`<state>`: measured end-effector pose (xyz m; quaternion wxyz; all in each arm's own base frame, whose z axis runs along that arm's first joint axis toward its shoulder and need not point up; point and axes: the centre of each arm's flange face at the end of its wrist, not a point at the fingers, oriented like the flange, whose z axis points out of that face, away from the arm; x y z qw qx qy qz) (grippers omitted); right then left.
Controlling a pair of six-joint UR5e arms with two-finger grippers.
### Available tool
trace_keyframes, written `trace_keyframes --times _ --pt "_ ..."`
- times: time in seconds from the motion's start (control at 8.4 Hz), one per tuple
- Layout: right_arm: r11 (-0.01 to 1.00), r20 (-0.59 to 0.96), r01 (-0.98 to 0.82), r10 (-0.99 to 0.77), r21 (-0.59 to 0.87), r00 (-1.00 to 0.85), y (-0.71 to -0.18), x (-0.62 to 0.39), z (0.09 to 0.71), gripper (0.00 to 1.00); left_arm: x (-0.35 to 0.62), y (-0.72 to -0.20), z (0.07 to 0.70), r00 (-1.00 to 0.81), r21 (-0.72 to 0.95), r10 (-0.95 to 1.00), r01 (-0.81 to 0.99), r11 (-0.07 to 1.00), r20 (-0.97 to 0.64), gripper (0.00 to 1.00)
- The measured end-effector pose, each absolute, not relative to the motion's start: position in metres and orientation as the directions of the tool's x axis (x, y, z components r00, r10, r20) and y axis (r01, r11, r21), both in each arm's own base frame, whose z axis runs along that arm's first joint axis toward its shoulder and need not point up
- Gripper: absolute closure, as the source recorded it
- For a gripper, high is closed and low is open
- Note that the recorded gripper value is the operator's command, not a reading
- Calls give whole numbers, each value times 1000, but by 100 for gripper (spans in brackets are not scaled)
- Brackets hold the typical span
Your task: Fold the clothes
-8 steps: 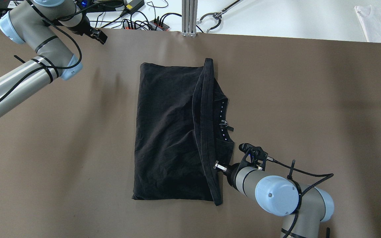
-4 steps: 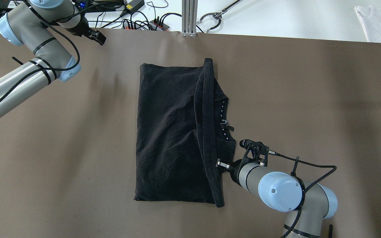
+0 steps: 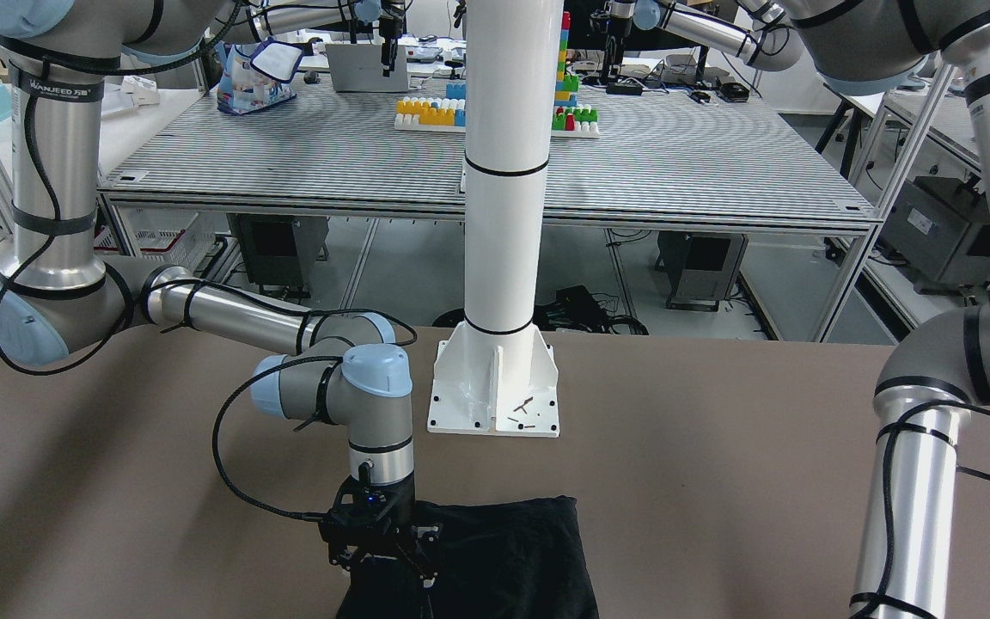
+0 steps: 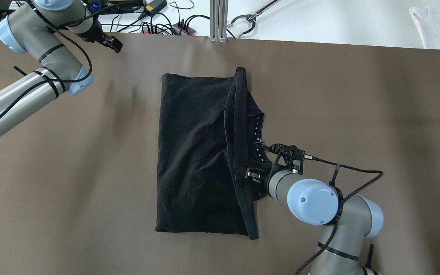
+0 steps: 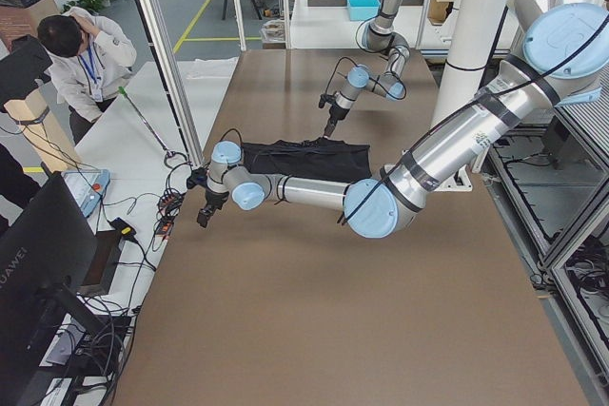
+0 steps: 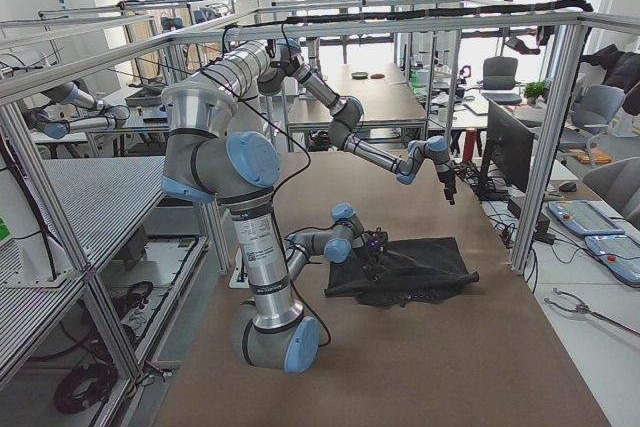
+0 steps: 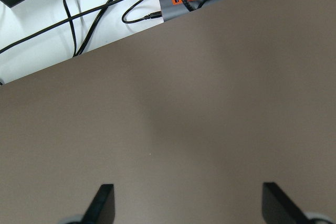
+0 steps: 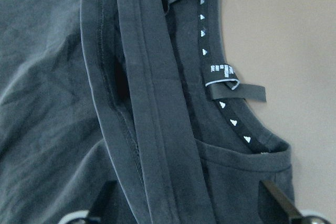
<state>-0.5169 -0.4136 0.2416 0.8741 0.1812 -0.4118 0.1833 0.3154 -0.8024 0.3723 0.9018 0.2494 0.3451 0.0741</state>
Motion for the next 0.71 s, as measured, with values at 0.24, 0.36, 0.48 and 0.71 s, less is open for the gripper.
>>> trace_keyframes --times 0.24,0.36,0.48,0.71 --pt "873 722 -439 163 213 673 -451 -552 238 6 318 -801 372 750 501 308 36 865 -585 0" --pt "875 691 -421 153 237 707 -470 -561 241 6 319 -801 372 749 501 309 35 865 -586 0" --pt "879 659 -400 141 261 739 -484 -564 245 6 319 -801 372 749 501 309 35 865 -586 0" --pt "887 610 -367 131 280 781 -497 -565 253 6 319 -801 372 749 501 310 34 865 -585 0"
